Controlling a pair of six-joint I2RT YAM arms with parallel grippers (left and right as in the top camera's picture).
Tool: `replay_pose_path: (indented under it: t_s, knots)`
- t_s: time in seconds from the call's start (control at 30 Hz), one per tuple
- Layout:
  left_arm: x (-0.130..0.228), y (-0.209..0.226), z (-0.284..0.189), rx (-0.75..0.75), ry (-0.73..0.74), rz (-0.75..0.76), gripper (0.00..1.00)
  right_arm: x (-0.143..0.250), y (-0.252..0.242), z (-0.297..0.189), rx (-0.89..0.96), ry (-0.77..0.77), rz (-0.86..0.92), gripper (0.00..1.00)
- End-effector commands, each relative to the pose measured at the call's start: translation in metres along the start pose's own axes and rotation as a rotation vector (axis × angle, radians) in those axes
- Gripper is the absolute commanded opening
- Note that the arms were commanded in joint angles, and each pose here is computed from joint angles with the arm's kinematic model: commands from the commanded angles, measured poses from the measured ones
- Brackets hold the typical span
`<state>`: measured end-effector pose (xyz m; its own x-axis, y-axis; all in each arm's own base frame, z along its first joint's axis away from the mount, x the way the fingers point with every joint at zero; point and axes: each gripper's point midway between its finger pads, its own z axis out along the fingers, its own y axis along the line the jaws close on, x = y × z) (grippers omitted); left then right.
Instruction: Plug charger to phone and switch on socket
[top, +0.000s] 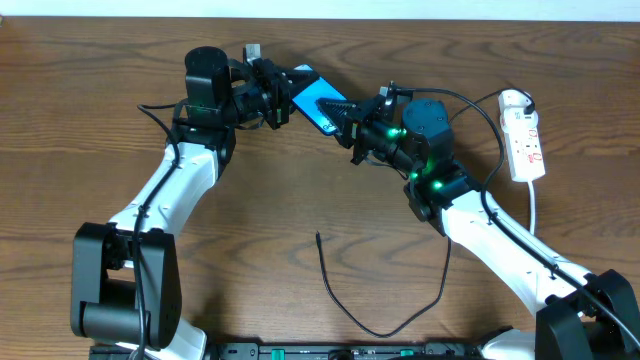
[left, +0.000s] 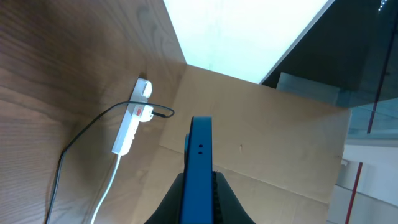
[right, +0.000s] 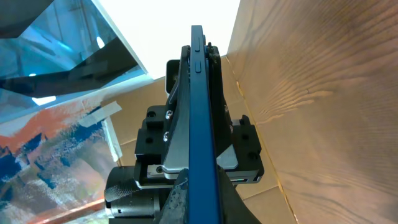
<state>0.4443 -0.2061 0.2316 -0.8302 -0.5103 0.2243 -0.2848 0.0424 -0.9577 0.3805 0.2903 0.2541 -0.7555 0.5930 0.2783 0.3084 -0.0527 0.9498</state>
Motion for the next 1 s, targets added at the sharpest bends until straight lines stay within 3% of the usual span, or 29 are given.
replay_pose_path:
  t_s: [0.0,0.2,0.57,0.97]
  knots:
    - [0.006,-0.024,-0.003,0.038,0.001,0.077,0.08,0.017,0.010,0.003,-0.020,0.050,-0.044,0.01]
    - [0.006,-0.024,-0.003,0.038,0.001,0.077,0.07,0.016,0.010,0.003,-0.021,0.050,-0.045,0.10]
    - [0.006,-0.024,-0.003,0.038,0.000,0.077,0.08,0.016,0.009,0.003,-0.018,0.046,-0.044,0.54]
    - [-0.005,-0.026,-0.013,0.045,-0.017,0.072,0.08,0.013,0.009,0.003,-0.017,0.038,-0.051,0.60]
